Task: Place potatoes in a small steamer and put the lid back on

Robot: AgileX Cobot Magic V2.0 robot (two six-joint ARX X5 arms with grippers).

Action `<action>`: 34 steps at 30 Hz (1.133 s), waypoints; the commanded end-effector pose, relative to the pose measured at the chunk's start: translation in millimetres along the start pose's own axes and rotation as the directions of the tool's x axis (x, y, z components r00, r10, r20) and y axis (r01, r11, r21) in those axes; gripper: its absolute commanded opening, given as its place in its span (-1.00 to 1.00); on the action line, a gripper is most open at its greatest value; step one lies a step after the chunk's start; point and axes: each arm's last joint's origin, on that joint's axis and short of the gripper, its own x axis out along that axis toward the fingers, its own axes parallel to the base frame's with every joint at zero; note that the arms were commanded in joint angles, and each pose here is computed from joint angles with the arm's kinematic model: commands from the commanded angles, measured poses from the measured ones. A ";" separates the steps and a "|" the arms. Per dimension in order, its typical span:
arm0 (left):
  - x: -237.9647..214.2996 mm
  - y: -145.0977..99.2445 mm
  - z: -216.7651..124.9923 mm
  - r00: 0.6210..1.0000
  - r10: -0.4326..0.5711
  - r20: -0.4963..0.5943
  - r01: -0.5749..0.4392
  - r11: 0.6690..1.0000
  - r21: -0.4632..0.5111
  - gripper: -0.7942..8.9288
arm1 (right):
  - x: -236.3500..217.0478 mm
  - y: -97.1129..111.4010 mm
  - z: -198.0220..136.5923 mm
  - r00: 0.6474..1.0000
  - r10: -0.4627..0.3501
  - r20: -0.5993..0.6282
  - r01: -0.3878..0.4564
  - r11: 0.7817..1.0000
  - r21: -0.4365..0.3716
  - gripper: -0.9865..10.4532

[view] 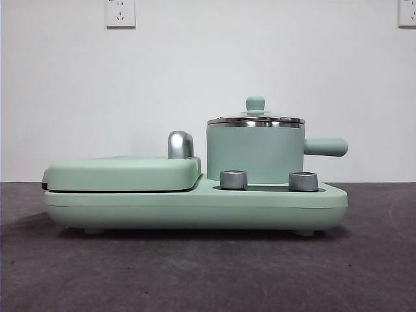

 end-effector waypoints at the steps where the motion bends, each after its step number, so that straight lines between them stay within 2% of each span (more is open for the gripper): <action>1: -14.3 -4.3 -24.3 1.000 0.005 -0.004 -0.005 0.996 -0.085 -0.16 | 0.2 0.8 1.8 1.000 0.013 0.009 -0.014 1.000 0.007 -0.24; 5: -33.1 -10.6 -55.5 1.000 0.017 0.000 -0.017 0.987 -0.162 -0.16 | 0.2 1.3 1.7 1.000 0.030 0.008 -0.030 1.000 0.007 -0.24; 9: -49.0 -16.3 -73.6 0.997 0.073 0.014 -0.067 0.967 -0.244 -0.16 | 0.2 1.3 1.7 1.000 0.030 0.008 -0.030 1.000 0.007 -0.24; 15: -60.1 -21.2 -81.4 0.995 0.096 -0.031 -0.101 0.956 -0.274 -0.14 | -1.5 1.2 -0.2 1.000 0.029 0.000 -0.029 1.000 0.008 -0.24; 16: -60.8 -21.5 -81.8 0.995 0.095 -0.033 -0.101 0.956 -0.274 -0.20 | -1.7 1.1 -0.4 1.000 0.030 -0.001 -0.030 1.000 0.008 -0.29; 17: -61.6 -22.1 -81.8 0.995 0.091 -0.031 -0.096 0.957 -0.273 -0.46 | -1.9 1.2 -0.4 1.000 0.030 0.000 -0.030 0.999 0.010 -0.52; 18: -62.8 -23.3 -82.2 0.997 0.071 -0.032 -0.077 0.958 -0.276 -0.88 | -1.9 1.2 -0.5 1.000 0.030 0.000 -0.030 0.999 0.011 -0.89; 19: -63.7 -23.9 -81.4 0.997 0.069 -0.022 -0.073 0.959 -0.274 -0.81 | -1.8 1.1 0.0 1.000 0.028 0.005 -0.028 1.000 0.007 -0.77; 34: -63.7 -24.1 -80.5 0.998 0.063 -0.014 -0.065 0.957 -0.284 -0.82 | -2.1 1.2 2.6 0.999 0.028 0.033 -0.029 1.000 0.010 -0.80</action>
